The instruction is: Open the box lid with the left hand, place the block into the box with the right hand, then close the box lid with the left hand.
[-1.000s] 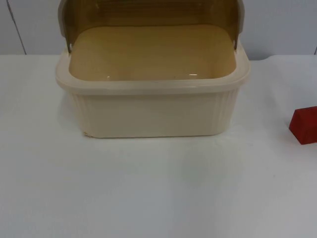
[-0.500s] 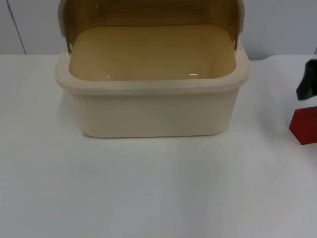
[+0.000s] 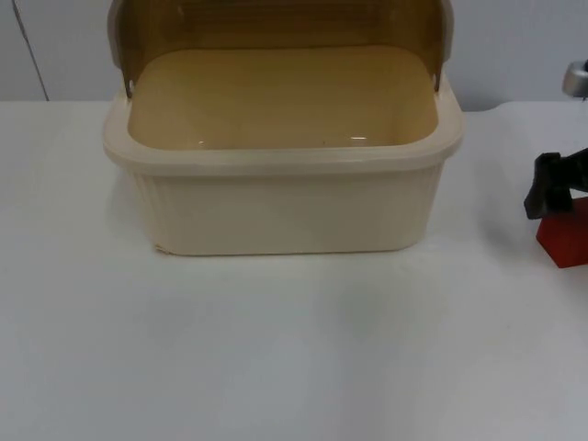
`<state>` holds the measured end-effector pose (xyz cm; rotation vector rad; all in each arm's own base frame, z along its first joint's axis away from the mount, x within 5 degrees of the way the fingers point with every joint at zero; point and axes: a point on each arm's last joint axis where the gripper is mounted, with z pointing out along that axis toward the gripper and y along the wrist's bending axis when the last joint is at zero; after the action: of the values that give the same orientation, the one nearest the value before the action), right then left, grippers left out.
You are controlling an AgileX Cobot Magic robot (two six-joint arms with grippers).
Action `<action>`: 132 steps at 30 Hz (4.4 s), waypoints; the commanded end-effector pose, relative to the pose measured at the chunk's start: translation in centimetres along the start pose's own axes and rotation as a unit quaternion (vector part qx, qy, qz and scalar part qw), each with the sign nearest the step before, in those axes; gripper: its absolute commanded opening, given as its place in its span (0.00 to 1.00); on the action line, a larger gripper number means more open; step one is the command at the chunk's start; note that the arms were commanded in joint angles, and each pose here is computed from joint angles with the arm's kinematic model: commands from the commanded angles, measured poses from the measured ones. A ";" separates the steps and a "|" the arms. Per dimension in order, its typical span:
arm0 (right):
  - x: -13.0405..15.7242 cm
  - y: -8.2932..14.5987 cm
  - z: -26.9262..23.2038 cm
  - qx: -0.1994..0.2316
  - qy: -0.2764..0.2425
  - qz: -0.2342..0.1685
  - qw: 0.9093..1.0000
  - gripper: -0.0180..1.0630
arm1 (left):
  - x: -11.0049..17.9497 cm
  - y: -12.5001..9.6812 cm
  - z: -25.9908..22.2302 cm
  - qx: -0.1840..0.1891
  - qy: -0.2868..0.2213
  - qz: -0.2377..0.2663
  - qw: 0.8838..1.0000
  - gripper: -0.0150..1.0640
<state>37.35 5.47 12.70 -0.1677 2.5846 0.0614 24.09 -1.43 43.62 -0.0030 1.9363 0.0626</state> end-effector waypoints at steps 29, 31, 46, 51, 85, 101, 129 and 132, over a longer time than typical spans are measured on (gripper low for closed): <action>-2.3 0.2 -5.7 0.003 -0.043 -0.014 0.999 0.14 | -0.2 0.2 0.0 -0.007 -0.006 0.008 1.000 0.99; -3.4 0.2 -8.7 0.003 -0.090 -0.016 0.996 0.14 | -0.2 0.2 0.0 -0.007 -0.006 0.008 1.000 0.99; -3.6 -0.1 -27.2 0.031 -0.303 -0.057 0.951 0.14 | -0.2 0.2 0.0 -0.007 -0.006 0.008 1.000 0.99; -0.9 -0.3 -30.8 0.036 -0.276 -0.051 0.959 0.14 | -0.2 0.2 0.0 -0.007 -0.006 0.008 1.000 0.99; -3.8 17.5 -18.4 -0.170 -0.315 -0.235 0.904 0.14 | -0.2 0.2 0.0 -0.007 -0.004 0.007 1.000 0.99; -7.0 22.2 -7.2 -0.164 -0.277 -0.245 0.915 0.14 | 0.0 0.2 0.0 -0.009 0.003 0.007 1.000 0.99; -7.2 21.1 -4.9 -0.148 -0.232 -0.238 0.931 0.98 | 0.0 0.2 0.0 -0.010 0.006 0.008 1.000 0.99; -7.1 20.7 -6.1 -0.144 -0.206 -0.243 0.937 0.98 | 0.0 0.2 0.0 -0.010 0.006 0.008 1.000 0.99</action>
<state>37.72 26.62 20.41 -0.8050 2.0366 0.2687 24.03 -1.28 43.48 0.0018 1.9523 0.0890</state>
